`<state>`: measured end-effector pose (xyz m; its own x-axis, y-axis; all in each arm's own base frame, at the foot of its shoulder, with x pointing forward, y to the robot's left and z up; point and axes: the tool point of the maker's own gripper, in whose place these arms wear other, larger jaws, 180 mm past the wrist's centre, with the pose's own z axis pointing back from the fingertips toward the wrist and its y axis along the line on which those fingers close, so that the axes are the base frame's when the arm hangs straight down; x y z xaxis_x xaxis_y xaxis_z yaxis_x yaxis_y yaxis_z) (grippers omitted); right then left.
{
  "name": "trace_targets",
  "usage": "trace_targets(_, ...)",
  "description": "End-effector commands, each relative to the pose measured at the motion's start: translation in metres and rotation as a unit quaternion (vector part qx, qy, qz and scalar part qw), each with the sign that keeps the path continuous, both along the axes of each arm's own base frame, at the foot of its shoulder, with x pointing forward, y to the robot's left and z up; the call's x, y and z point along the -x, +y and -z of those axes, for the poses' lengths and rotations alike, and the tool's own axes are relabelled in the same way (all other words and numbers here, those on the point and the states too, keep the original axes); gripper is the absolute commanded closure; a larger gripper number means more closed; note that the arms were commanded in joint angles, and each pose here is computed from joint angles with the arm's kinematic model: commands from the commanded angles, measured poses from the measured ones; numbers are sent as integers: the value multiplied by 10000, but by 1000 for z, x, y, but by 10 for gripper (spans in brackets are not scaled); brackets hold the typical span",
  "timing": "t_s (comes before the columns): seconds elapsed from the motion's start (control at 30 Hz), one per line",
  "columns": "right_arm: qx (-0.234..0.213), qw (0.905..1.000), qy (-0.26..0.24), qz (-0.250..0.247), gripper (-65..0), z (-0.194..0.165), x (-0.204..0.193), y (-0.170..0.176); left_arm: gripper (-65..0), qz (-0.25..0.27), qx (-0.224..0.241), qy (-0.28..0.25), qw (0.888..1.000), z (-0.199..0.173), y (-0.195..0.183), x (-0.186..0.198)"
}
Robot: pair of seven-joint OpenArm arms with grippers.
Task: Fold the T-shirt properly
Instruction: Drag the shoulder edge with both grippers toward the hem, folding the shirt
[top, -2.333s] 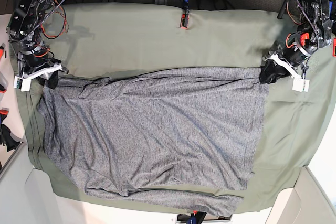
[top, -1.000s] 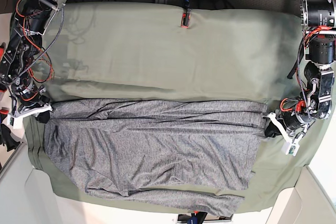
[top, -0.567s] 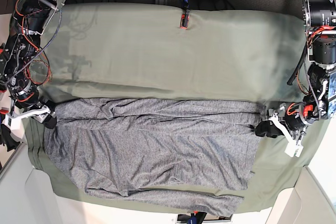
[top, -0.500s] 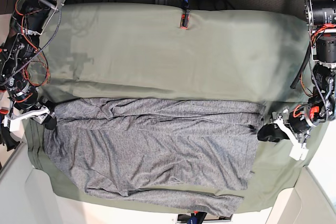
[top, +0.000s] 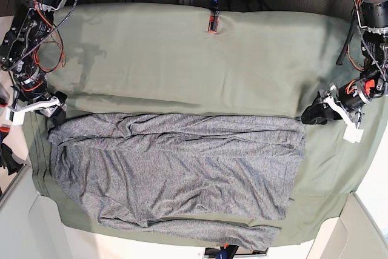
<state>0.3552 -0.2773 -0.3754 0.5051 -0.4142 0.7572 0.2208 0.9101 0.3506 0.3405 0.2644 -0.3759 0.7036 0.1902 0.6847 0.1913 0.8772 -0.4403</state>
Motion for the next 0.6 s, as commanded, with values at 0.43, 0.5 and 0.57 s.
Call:
trace_targets(0.43,-192,9992,-219,266,-369,0,-34,-3,-342,-899,-244,-108,9956,16,1,-21)
trace_targets(0.5,-264,9990,-224,265,-369,0,-40,-1,-342,-929,-217,-65,9954,19,0,-25)
trace_targets(0.57,-337,9989,-209,264,-369,1,-45,1,-342,-1006,-177,1,9948,23,1,-30)
